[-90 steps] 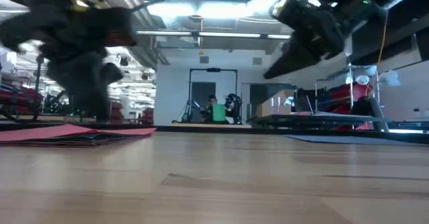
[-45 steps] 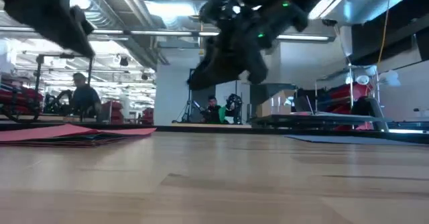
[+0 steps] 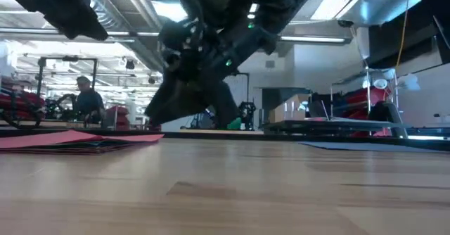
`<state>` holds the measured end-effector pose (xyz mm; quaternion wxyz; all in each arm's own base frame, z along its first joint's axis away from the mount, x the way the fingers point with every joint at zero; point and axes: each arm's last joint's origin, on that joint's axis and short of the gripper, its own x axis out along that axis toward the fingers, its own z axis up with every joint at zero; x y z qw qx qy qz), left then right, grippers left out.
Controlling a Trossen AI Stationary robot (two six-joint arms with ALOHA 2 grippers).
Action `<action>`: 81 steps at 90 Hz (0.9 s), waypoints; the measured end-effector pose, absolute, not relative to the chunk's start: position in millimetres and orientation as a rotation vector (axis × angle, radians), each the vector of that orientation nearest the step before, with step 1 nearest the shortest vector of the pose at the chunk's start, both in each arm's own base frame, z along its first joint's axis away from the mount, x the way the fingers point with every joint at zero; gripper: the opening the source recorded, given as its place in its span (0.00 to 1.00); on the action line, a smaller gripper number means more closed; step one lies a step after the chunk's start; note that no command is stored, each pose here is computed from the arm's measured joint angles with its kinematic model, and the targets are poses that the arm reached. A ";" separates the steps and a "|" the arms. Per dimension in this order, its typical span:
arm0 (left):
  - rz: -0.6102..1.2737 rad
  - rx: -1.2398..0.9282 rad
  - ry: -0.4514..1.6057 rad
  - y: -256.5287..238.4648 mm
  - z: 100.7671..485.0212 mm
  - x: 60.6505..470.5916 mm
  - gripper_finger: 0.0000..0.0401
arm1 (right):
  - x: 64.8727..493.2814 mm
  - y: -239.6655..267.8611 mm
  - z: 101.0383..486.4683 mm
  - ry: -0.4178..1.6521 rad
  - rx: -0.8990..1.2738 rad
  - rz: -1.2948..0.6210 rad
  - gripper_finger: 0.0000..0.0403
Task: Organize paper
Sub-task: Move the red paper to the top right of the table
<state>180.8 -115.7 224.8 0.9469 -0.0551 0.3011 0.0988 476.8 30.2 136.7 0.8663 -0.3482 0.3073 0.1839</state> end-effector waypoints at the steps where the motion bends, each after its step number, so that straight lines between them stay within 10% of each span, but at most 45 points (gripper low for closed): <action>1: 0.203 -0.110 0.614 -115.6 224.7 180.7 0.00 | 477.6 30.3 136.1 0.642 -0.731 0.386 0.27; 81: 0.217 -0.098 0.616 -113.1 223.8 181.8 0.00 | 506.0 31.5 115.9 0.591 -0.808 0.398 0.34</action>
